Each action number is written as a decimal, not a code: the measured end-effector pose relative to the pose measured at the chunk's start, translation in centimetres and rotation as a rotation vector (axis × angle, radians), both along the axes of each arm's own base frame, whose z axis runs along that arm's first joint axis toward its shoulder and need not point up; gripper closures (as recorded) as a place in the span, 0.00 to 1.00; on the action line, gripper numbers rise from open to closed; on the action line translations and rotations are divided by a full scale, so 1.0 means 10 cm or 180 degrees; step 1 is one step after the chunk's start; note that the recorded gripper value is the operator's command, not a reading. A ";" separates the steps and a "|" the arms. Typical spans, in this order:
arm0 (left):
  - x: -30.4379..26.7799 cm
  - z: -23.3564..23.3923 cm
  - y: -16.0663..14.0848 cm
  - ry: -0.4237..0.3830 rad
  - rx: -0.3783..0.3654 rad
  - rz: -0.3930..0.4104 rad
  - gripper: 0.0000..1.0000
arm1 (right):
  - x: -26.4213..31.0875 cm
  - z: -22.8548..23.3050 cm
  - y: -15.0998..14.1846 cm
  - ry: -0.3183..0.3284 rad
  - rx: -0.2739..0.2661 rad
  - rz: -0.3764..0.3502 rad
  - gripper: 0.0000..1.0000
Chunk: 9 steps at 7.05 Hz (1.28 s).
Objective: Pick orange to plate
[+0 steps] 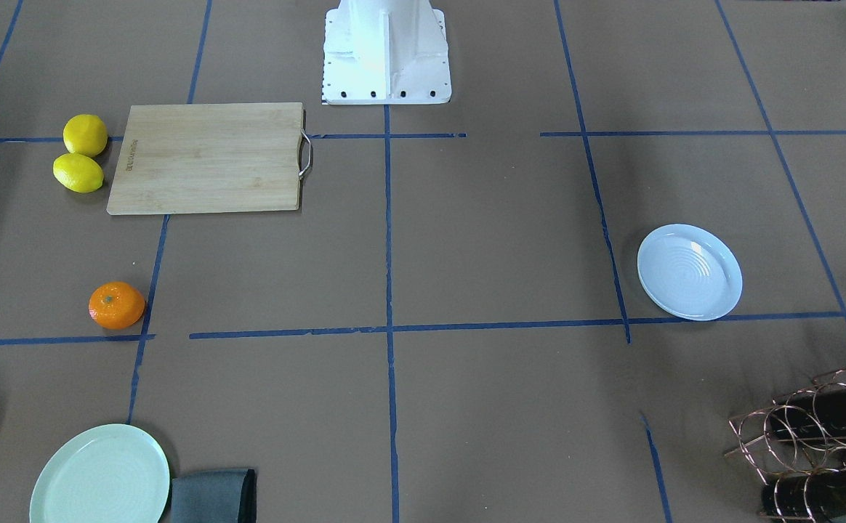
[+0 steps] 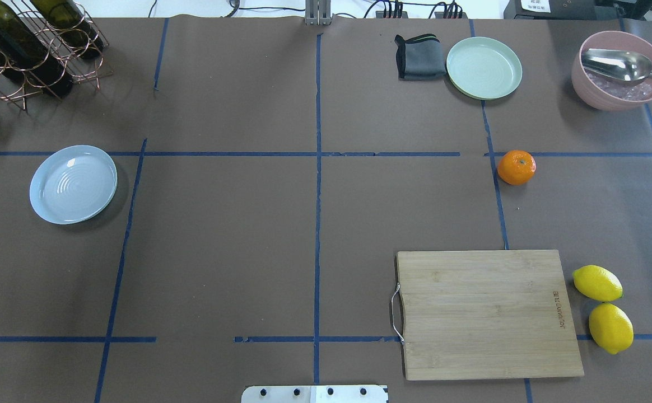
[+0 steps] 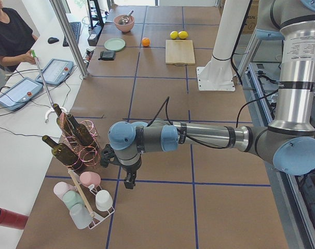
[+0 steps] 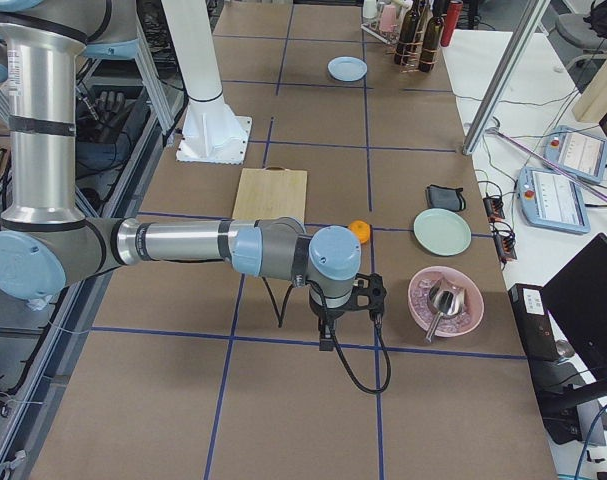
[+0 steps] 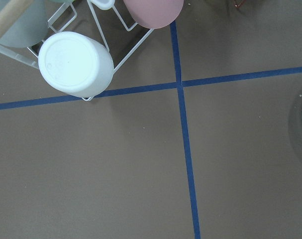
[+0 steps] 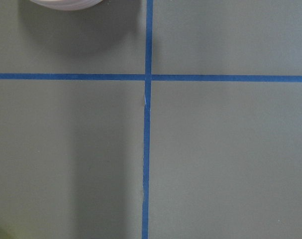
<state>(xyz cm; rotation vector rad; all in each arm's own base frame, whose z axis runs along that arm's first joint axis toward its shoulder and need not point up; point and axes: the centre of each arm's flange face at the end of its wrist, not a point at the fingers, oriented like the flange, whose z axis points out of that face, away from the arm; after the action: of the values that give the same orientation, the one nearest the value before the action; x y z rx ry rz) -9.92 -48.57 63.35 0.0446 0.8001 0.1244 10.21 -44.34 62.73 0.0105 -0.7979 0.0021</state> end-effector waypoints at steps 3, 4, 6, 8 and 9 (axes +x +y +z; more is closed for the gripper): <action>0.00 -0.33 -0.13 -0.0018 0.0268 0.0016 0.00 | -0.01 -0.08 -0.03 -0.0092 0.0031 0.0026 0.00; 0.01 -0.51 -0.17 -0.0016 0.0411 0.0020 0.00 | -0.02 -0.15 -0.05 -0.0136 0.0090 0.0030 0.00; 0.04 -0.77 -0.33 -0.0018 0.0677 0.0033 0.00 | -0.06 -0.33 -0.09 -0.0231 0.0207 0.0025 0.00; 0.12 -0.78 -0.47 -0.0011 0.0833 0.0079 0.00 | -0.08 -0.61 -0.21 -0.0309 0.0306 0.0089 0.00; 0.31 -0.74 -0.51 0.0027 0.0837 0.0133 0.00 | -0.08 -0.69 -0.24 -0.0334 0.0328 0.0110 0.00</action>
<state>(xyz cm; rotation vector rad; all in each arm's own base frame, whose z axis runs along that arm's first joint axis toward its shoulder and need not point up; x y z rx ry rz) -6.85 -53.67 55.96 0.2771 0.7895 0.2686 9.38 -46.70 55.87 0.1224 -0.9020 -0.0057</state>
